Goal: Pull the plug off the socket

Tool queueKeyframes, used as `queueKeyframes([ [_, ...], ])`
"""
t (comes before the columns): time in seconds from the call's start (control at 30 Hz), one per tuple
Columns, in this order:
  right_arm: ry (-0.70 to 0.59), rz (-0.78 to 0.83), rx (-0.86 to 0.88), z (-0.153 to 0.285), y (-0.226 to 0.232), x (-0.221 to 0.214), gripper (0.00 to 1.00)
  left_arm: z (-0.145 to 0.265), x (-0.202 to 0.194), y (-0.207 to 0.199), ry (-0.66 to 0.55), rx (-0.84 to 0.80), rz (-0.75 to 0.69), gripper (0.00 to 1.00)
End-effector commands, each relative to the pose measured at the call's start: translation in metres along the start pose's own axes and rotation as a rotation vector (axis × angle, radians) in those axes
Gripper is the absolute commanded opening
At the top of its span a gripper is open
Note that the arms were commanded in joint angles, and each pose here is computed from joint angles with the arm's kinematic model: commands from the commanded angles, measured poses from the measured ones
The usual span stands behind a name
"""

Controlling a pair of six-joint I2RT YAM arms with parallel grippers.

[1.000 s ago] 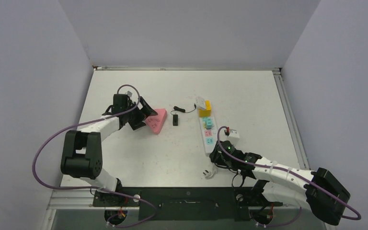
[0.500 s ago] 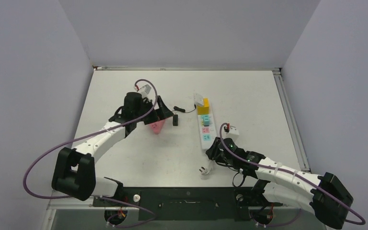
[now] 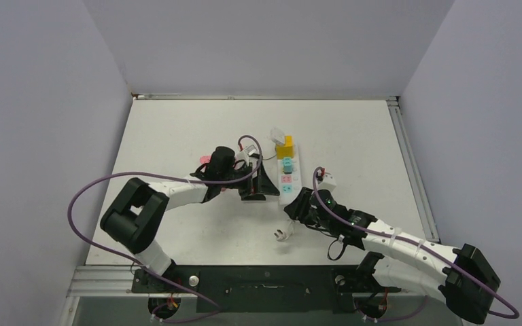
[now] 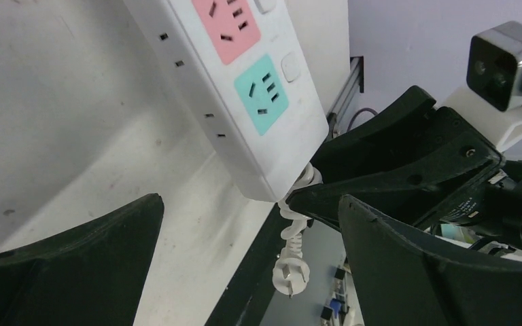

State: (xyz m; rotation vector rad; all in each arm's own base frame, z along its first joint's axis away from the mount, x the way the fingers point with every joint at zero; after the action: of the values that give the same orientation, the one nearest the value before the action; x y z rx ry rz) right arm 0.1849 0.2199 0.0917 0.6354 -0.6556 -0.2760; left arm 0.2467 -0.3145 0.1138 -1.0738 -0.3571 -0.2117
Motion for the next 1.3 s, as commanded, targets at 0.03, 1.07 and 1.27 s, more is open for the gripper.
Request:
queueKeyframes([
  [0.03, -0.047, -0.055, 0.191, 0.008, 0.06, 0.02, 0.05, -0.011, -0.008, -0.03, 0.047, -0.171, 0.019, 1.0],
  [1.07, 0.033, -0.042, 0.218, 0.014, 0.064, -0.004, 0.05, -0.019, 0.002, -0.021, 0.012, -0.238, 0.163, 0.31],
  [1.27, -0.002, -0.028, 0.158, 0.02, 0.057, 0.005, 0.52, -0.016, 0.0, -0.015, 0.025, -0.172, 0.134, 0.01],
])
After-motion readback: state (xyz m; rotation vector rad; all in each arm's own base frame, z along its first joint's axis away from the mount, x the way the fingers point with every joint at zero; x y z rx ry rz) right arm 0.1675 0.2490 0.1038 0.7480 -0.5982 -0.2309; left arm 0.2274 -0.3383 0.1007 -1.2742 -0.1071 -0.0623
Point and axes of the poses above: each gripper's point midway between its finger pads, its own z axis back along the fingers, its own y axis along the line the jaws close on, x = y × z, the point moved 1 cm from there along z, back along the fingers, and after that the axes turned 7 degrees about -z, right-handed, at the moved point
